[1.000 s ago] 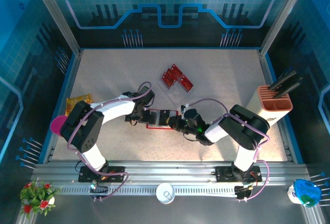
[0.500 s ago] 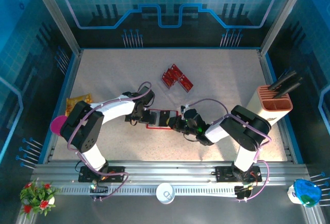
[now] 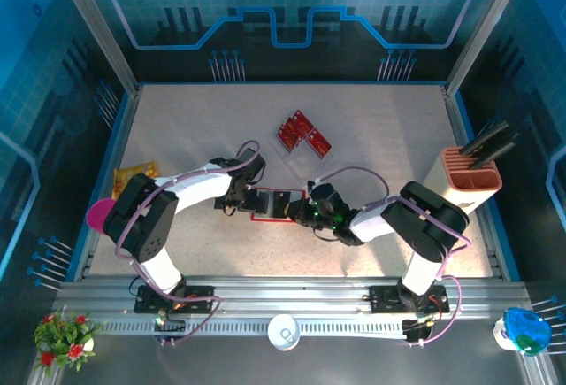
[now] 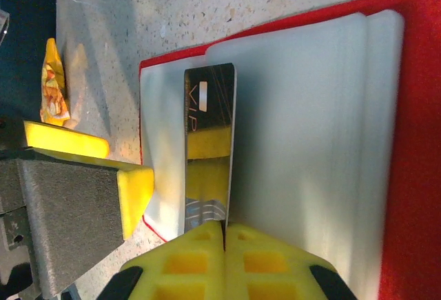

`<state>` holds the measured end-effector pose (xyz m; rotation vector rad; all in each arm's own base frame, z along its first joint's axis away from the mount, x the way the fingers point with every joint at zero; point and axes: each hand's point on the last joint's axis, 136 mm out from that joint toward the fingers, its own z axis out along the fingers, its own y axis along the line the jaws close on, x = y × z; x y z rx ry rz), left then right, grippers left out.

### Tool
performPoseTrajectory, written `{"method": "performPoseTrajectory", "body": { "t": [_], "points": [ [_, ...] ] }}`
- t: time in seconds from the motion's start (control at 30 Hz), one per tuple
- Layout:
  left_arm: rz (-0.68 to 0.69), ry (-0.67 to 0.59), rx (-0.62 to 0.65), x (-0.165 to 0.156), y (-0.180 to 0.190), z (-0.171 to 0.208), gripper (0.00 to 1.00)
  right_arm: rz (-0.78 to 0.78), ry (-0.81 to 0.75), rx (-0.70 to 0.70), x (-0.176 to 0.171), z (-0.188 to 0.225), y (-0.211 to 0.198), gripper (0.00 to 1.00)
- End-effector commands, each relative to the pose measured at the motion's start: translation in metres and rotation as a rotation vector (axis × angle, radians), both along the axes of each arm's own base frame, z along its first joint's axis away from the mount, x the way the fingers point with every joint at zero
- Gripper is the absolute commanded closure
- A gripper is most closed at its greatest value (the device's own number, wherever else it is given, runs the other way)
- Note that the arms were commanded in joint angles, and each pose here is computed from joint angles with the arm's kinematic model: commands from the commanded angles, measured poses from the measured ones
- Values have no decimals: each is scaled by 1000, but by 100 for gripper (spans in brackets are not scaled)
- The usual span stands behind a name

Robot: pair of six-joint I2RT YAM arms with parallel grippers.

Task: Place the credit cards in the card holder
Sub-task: Insert the credit card into the card slot.

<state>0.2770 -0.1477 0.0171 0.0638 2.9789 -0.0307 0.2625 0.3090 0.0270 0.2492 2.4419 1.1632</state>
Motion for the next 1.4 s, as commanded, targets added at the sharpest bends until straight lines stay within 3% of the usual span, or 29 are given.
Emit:
{"method": "performPoseTrajectory", "body": {
  "t": [0.0, 1.37],
  "points": [
    [6, 39, 45, -12, 13, -10, 1, 52, 67, -78, -16, -18, 0, 100],
    [15, 36, 38, -11, 14, -11, 1, 128, 134, -126, -24, -14, 5, 100]
  ]
}}
